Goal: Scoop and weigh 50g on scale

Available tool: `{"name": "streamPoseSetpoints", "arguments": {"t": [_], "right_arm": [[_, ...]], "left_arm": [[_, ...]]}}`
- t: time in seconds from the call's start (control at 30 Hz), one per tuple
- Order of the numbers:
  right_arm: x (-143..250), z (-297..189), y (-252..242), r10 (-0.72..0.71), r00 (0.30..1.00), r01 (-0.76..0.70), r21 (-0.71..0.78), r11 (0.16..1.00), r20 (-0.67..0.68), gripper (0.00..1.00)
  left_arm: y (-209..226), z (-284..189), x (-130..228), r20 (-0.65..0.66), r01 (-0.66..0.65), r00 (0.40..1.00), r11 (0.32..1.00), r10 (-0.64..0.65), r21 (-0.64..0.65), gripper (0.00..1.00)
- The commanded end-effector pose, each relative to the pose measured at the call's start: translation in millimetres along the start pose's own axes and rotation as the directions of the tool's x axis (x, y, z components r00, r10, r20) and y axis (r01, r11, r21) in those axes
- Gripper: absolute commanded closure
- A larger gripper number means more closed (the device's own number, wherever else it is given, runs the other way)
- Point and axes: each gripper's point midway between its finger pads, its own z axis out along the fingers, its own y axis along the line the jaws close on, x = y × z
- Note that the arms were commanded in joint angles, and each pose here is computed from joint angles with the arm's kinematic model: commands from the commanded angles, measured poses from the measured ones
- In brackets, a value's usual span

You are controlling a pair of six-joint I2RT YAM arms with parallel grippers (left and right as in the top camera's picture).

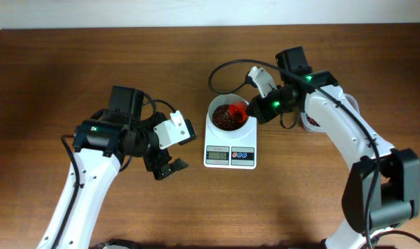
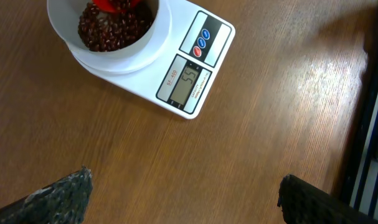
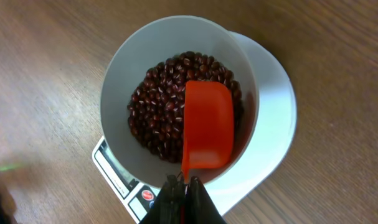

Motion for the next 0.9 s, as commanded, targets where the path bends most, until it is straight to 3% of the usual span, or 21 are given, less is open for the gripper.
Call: {"name": "streamPoseSetpoints", "arguments": {"t": [0.0,0.23,0.43,0.5,0.57,0.67,0.7,0.77,0.8,0.83,0.87], "right_arm": [[-4.8,-10.0,-11.3,0.013,1.0,-0.013,0.022,1.0,0.022,0.96],[-17.8,-12.8,8.9,-0.003,0.996,0.011,-0.093,0.996,0.085,0.96],[-27.3,-34.4,17.3,-0.046,0.99,0.055,-0.062,0.997,0.135,0.96],[-22.7,-32.1,0.5,-0.018,0.995,0.014,0.044,0.999,0.101,0.96],[-26.2,-32.6,16.2,-0.031,0.992,0.036,-0.045,0.998,0.124,0.96],[-24.1,-32.1,6.8,-0.001,0.994,0.001,0.005,1.0,0.11,0.96],[-28.1,-33.7,23.3,-0.043,0.99,0.055,-0.084,0.995,0.137,0.96],[-23.2,-32.5,2.0,0.026,0.994,-0.03,0.03,0.999,0.106,0.96],[-27.7,-33.3,18.0,-0.006,0.992,0.014,-0.059,0.998,0.13,0.96],[-27.5,-33.3,18.9,-0.023,0.991,0.032,-0.062,0.998,0.131,0.96],[-22.3,-32.3,4.9,0.04,0.994,-0.042,0.012,0.999,0.103,0.96]], "left_arm": [[-3.0,0.5,-2.7,0.015,-0.019,1.0,1.0,0.019,0.012,0.01],[-3.0,0.5,-2.7,0.015,-0.019,1.0,1.0,0.019,0.012,0.01],[-3.0,0.5,-2.7,0.015,-0.019,1.0,1.0,0.019,0.012,0.01],[-2.9,0.5,-2.8,0.015,-0.019,1.0,1.0,0.018,0.012,0.01],[-3.0,0.5,-2.7,0.015,-0.019,1.0,1.0,0.019,0.012,0.01],[-3.0,0.5,-2.7,0.015,-0.019,1.0,1.0,0.019,0.012,0.01],[-3.0,0.5,-2.7,0.015,-0.019,1.0,1.0,0.019,0.012,0.01],[-3.0,0.5,-2.7,0.015,-0.019,1.0,1.0,0.019,0.012,0.01],[-3.0,0.5,-2.7,0.015,-0.019,1.0,1.0,0.019,0.012,0.01],[-2.9,0.5,-2.8,0.015,-0.019,1.0,1.0,0.019,0.012,0.01],[-3.0,0.5,-2.7,0.015,-0.019,1.0,1.0,0.019,0.012,0.01]]}}
